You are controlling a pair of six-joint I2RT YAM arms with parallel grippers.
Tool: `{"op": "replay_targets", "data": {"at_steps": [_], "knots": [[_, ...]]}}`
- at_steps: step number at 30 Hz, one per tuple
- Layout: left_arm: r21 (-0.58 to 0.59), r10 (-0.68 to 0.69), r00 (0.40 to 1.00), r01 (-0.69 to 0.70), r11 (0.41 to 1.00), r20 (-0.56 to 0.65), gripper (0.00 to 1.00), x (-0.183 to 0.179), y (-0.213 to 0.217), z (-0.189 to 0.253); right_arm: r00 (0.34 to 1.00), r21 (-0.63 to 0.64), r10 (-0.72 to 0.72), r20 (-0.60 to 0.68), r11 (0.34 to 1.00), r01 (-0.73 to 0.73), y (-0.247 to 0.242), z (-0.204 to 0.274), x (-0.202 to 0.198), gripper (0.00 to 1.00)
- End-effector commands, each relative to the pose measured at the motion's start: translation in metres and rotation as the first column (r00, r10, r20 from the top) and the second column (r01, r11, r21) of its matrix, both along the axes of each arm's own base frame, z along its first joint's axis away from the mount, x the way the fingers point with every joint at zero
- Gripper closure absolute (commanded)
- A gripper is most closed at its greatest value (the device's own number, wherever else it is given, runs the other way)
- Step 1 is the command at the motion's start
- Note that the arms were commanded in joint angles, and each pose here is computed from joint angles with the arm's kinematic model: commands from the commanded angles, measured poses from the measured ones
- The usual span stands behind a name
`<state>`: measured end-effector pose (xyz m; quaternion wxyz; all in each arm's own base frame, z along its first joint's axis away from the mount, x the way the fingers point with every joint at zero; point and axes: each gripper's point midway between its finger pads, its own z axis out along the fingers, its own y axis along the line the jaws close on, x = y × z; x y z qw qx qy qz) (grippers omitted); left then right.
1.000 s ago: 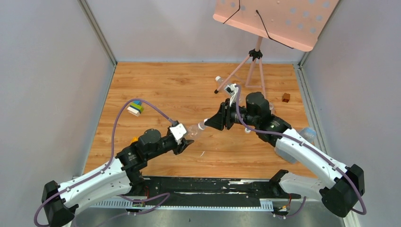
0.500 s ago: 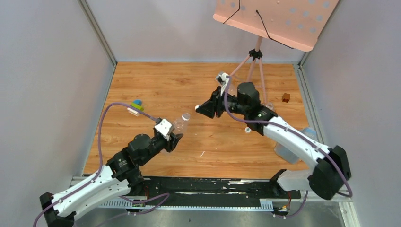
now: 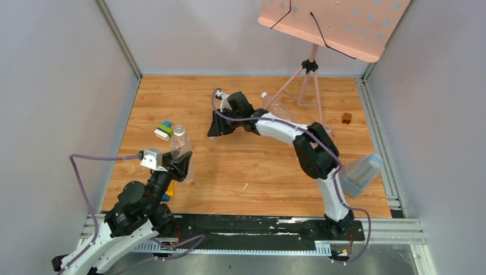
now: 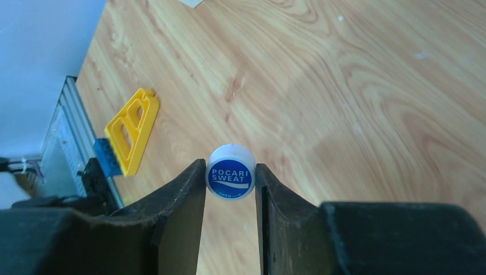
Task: Unscrew the bottle caps
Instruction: Place the bottle cap at the center of the board.
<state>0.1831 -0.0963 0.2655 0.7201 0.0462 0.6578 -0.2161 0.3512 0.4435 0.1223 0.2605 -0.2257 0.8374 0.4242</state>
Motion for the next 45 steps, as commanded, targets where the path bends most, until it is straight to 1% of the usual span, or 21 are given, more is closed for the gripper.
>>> {"op": "replay_targets", "data": {"at_steps": [1,6,11,12,14,17,19,21,23,24,27,31,34,36,39,43,45], "knots": [[0.02,0.021,0.999,-0.021,1.0,-0.028,0.87,0.001,0.003,0.005,1.0,-0.033,-0.001,0.012,0.999,0.001,0.038,-0.014,0.009,0.92],[0.023,0.016,1.0,-0.016,1.0,-0.024,0.87,0.001,0.003,0.004,0.998,-0.098,-0.043,0.046,0.994,0.047,0.058,-0.046,0.027,0.9],[0.036,0.022,0.999,-0.021,0.999,-0.023,0.86,0.001,0.004,0.003,0.988,-0.174,-0.068,0.136,0.98,0.091,0.064,-0.066,0.038,0.87],[0.037,0.028,0.999,-0.027,0.999,-0.023,0.86,0.001,0.005,0.003,0.987,-0.181,-0.069,0.145,0.979,0.095,0.065,-0.068,0.039,0.86],[0.041,0.034,0.999,-0.033,0.999,-0.023,0.86,0.002,0.006,0.003,0.983,-0.198,-0.087,0.159,0.973,0.118,0.065,-0.076,0.043,0.8],[0.044,0.034,0.999,-0.033,0.998,-0.024,0.86,0.002,0.006,0.003,0.982,-0.204,-0.087,0.17,0.971,0.122,0.069,-0.081,0.044,0.77],[0.044,0.035,0.999,-0.034,0.998,-0.025,0.85,0.002,0.007,0.002,0.981,-0.212,-0.089,0.173,0.969,0.126,0.07,-0.083,0.045,0.69],[0.047,0.037,0.999,-0.036,0.998,-0.027,0.86,0.002,0.007,0.002,0.982,-0.212,-0.088,0.168,0.97,0.123,0.071,-0.082,0.044,0.55],[0.051,0.04,0.999,-0.039,0.998,-0.03,0.86,0.002,0.008,0.0,0.984,-0.209,-0.088,0.155,0.971,0.12,0.07,-0.08,0.042,0.48],[0.051,0.04,0.999,-0.039,0.998,-0.03,0.86,0.002,0.008,0.001,0.986,-0.203,-0.085,0.143,0.973,0.113,0.07,-0.079,0.04,0.45],[0.051,0.04,0.999,-0.039,0.998,-0.027,0.85,0.002,0.008,0.002,0.991,-0.169,-0.075,0.113,0.981,0.094,0.069,-0.065,0.036,0.43],[0.055,0.029,0.999,-0.027,0.998,-0.029,0.84,0.002,0.006,0.002,0.987,-0.148,-0.1,0.127,0.982,0.118,0.054,-0.041,0.044,0.42],[0.059,0.027,0.999,-0.025,0.998,-0.036,0.84,0.003,0.004,0.001,0.99,-0.119,-0.085,0.114,0.988,0.099,0.048,-0.031,0.047,0.41],[0.059,0.022,0.999,-0.02,0.998,-0.039,0.84,0.003,0.001,0.0,0.994,-0.102,-0.062,0.093,0.992,0.072,0.048,-0.027,0.042,0.41],[0.066,0.005,0.999,-0.002,0.998,-0.043,0.84,0.003,-0.003,-0.002,0.994,-0.094,-0.064,0.087,0.993,0.072,0.043,-0.017,0.038,0.41],[0.11,-0.061,0.998,0.063,0.992,-0.029,0.81,0.003,-0.018,-0.003,0.991,-0.051,-0.088,0.103,0.994,0.094,0.02,0.025,0.034,0.41],[0.131,-0.101,0.995,0.103,0.986,-0.02,0.8,0.003,-0.029,-0.002,0.988,0.003,-0.123,0.096,0.992,0.123,-0.003,0.059,0.032,0.41]]}}
